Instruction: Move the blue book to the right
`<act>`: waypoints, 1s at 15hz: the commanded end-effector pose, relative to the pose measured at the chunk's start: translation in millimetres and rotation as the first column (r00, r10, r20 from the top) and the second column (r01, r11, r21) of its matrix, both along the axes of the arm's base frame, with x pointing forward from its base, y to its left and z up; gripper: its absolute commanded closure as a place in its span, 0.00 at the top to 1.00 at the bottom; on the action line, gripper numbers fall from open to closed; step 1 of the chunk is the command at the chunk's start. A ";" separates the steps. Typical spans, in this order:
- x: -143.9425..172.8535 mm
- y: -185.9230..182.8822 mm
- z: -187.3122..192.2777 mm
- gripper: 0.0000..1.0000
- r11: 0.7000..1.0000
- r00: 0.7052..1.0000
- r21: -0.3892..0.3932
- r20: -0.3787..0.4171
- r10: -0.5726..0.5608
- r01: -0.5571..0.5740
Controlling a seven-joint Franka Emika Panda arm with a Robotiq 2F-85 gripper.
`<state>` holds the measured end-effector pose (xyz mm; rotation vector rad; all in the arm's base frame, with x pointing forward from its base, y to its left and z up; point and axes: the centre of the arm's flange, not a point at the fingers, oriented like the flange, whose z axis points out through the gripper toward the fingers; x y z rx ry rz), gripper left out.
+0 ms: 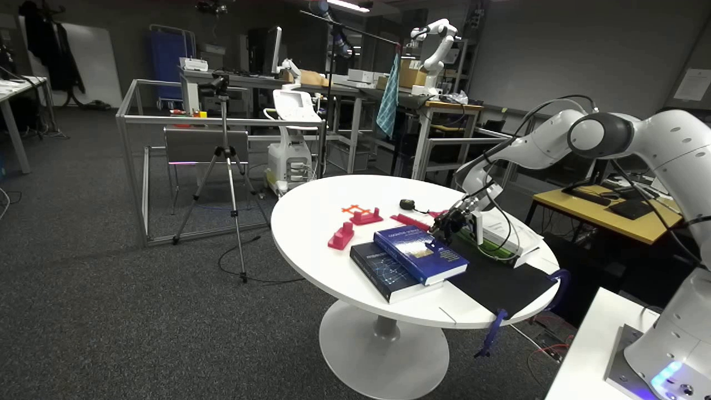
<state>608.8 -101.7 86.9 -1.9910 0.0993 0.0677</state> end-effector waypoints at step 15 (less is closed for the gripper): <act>-0.8 3.3 35.1 0.21 0.995 0.974 0.100 0.223 -0.050 0.029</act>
